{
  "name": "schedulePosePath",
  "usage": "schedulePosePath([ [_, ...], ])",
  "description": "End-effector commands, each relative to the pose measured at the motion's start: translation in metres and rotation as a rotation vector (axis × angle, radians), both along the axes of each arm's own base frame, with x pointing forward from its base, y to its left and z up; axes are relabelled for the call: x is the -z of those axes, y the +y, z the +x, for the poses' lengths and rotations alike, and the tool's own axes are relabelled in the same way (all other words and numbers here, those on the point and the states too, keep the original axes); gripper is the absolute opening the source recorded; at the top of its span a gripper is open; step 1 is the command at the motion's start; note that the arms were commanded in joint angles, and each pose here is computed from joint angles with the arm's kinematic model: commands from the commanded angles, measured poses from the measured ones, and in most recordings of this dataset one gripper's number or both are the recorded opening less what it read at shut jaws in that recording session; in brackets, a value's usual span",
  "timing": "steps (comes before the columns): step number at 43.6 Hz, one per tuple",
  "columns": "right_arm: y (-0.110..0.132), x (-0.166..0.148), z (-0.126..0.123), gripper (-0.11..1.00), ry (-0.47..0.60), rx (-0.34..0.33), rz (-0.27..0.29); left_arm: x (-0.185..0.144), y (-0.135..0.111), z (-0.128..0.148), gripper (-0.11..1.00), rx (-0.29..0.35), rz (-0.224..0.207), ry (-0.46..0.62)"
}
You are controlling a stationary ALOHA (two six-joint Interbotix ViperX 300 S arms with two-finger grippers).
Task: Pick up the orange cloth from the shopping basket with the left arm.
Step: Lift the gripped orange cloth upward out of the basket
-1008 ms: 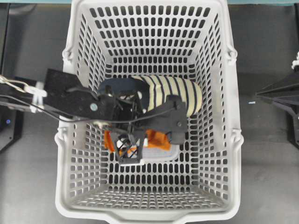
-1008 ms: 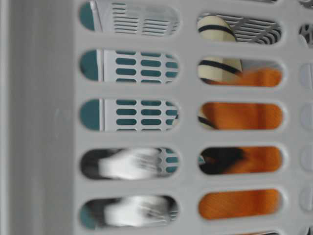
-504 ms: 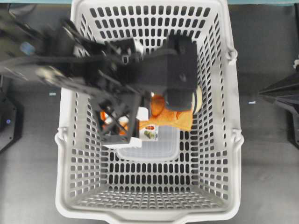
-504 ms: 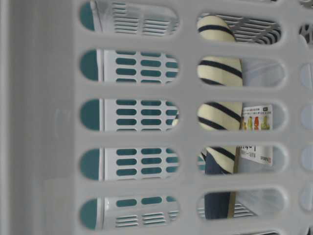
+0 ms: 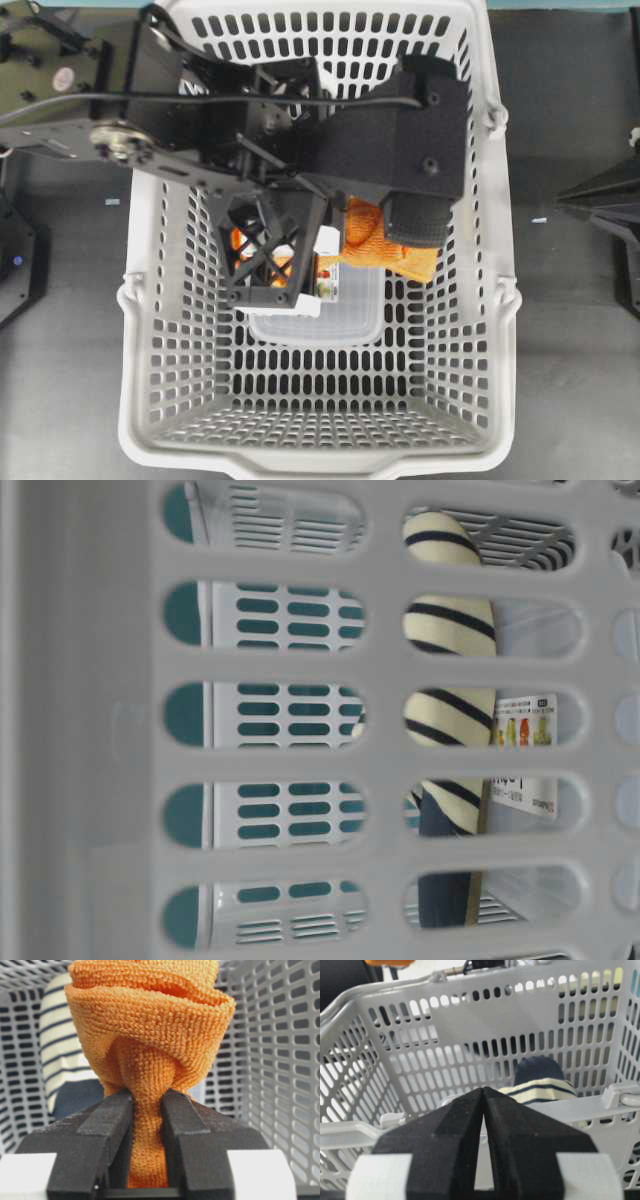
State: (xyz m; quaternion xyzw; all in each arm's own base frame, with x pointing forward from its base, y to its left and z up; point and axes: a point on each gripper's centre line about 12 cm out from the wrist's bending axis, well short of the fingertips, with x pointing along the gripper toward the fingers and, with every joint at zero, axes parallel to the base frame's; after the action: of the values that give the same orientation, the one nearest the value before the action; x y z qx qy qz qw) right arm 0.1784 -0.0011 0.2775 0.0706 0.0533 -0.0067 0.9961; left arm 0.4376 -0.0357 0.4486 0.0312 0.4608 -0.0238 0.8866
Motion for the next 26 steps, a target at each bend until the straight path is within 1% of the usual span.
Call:
schedulePosePath([
  [1,-0.0006,-0.0021,0.0007,0.00,-0.008,0.004,0.005,-0.0140,0.0015,-0.0050,0.14,-0.003,-0.001,-0.040],
  [26,-0.0005,-0.0023,-0.0031,0.00,-0.022,0.004,0.004,-0.0077,0.0027,-0.0014,0.14,-0.006,0.003,-0.020],
])
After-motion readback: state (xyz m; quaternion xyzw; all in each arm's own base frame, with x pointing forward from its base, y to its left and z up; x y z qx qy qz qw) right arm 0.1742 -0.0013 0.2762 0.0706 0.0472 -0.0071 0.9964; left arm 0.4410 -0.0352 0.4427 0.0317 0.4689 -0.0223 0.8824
